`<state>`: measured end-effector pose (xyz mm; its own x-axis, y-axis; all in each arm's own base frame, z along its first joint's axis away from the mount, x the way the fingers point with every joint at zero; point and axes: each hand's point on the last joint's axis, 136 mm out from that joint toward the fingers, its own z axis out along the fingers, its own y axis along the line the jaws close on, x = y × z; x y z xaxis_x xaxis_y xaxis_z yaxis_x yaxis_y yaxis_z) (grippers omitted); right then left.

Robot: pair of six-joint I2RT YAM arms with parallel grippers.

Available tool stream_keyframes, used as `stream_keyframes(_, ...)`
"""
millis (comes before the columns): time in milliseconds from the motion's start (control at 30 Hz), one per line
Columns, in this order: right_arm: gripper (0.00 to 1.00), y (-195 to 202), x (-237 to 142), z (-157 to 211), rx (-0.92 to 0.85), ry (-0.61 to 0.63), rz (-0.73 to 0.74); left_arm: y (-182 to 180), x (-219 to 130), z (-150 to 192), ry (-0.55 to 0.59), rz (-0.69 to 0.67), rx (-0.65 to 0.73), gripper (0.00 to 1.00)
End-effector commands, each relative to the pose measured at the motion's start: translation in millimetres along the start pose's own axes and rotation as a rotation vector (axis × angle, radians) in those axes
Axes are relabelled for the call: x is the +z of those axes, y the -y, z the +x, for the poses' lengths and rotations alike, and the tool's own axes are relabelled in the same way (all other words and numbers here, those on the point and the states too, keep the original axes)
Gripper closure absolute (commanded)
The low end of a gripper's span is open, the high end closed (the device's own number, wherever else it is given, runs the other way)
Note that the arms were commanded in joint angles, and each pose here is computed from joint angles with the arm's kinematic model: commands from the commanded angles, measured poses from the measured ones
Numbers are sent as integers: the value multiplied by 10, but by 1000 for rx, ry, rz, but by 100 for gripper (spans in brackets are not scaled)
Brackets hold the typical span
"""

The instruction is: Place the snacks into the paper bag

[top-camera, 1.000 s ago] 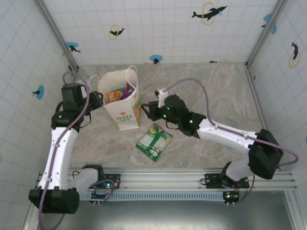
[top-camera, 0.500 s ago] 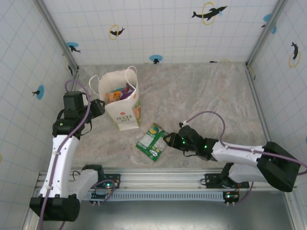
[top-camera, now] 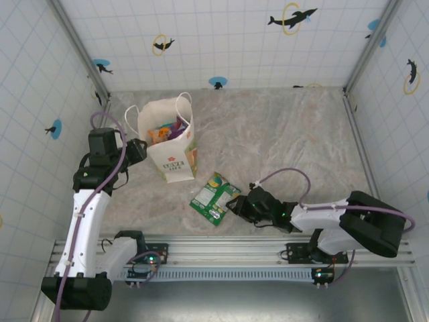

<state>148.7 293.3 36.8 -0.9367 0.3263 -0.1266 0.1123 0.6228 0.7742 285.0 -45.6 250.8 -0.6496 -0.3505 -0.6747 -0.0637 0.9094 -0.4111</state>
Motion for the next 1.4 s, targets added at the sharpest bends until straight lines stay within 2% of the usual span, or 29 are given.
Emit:
stream_keyframes(0, 49, -173, 48, -23, 13, 8, -77, 23, 34, 54, -22, 15, 2, 53)
stream_keyframes(467, 55, -166, 260, -139, 47, 54, -125, 33, 35, 15, -16, 14, 6, 53)
stream_keyframes(900, 85, -263, 272, -312, -37, 128, -144, -3, 105, 17, -24, -2, 5, 53)
stream_keyframes(1367, 98, -364, 75, -435, -188, 185, -61, 2, 126, -62, -6, -8, -2, 54)
